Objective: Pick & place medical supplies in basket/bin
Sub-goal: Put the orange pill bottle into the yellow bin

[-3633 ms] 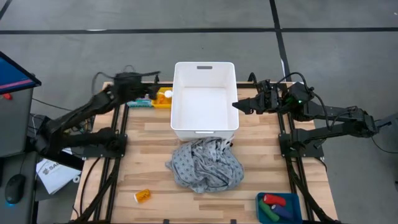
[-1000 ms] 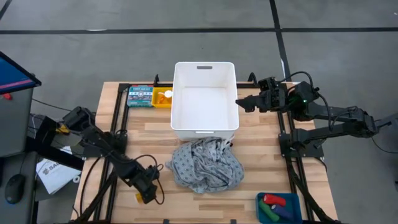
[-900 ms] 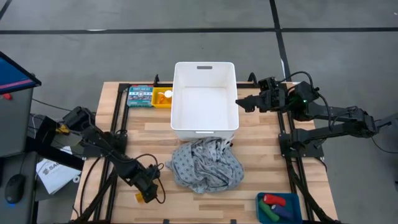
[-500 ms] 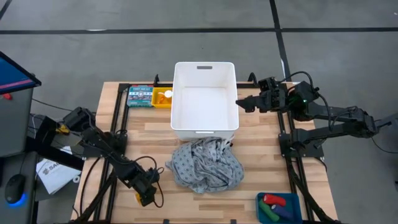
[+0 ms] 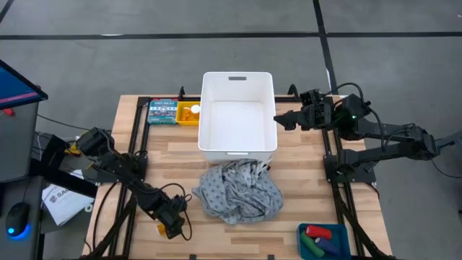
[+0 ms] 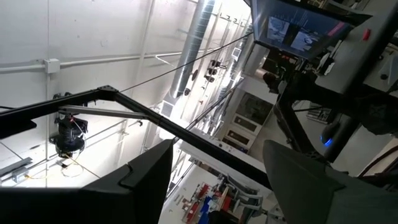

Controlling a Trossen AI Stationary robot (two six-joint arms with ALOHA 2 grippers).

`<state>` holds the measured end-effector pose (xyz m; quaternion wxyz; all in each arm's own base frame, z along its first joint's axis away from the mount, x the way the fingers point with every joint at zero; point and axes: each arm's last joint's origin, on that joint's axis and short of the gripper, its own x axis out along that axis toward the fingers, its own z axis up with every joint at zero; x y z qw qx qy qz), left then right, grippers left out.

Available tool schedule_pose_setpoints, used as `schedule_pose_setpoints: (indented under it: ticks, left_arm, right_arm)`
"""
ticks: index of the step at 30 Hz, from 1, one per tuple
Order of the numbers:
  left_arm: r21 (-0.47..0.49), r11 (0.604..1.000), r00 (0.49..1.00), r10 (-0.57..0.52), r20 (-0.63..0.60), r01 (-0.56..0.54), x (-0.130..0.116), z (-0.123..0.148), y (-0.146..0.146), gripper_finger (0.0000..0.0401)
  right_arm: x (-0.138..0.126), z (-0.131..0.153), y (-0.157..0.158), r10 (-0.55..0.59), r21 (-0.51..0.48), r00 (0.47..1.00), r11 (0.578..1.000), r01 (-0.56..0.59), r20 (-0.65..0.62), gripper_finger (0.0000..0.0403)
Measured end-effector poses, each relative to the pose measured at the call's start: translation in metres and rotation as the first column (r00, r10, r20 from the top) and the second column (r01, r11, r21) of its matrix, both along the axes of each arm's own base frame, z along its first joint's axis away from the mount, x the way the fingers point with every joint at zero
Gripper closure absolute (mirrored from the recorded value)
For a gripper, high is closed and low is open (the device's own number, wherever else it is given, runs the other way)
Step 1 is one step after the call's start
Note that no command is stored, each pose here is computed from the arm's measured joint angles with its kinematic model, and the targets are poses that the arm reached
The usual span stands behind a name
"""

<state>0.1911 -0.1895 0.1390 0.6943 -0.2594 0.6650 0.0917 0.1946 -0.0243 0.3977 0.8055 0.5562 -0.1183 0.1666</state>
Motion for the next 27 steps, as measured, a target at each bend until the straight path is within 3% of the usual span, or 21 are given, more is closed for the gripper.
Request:
schedule_pose_setpoints:
  ticks: [27]
  left_arm:
    - [0.006, 1.0, 0.999, 0.019, -0.031, -0.019, 0.0009, -0.0014, 0.0049, 0.018]
  right_arm:
    - [-0.0001, -0.0001, 0.0006, 0.02, -0.012, 1.0, 1.0, -0.02, -0.001, 0.0158]
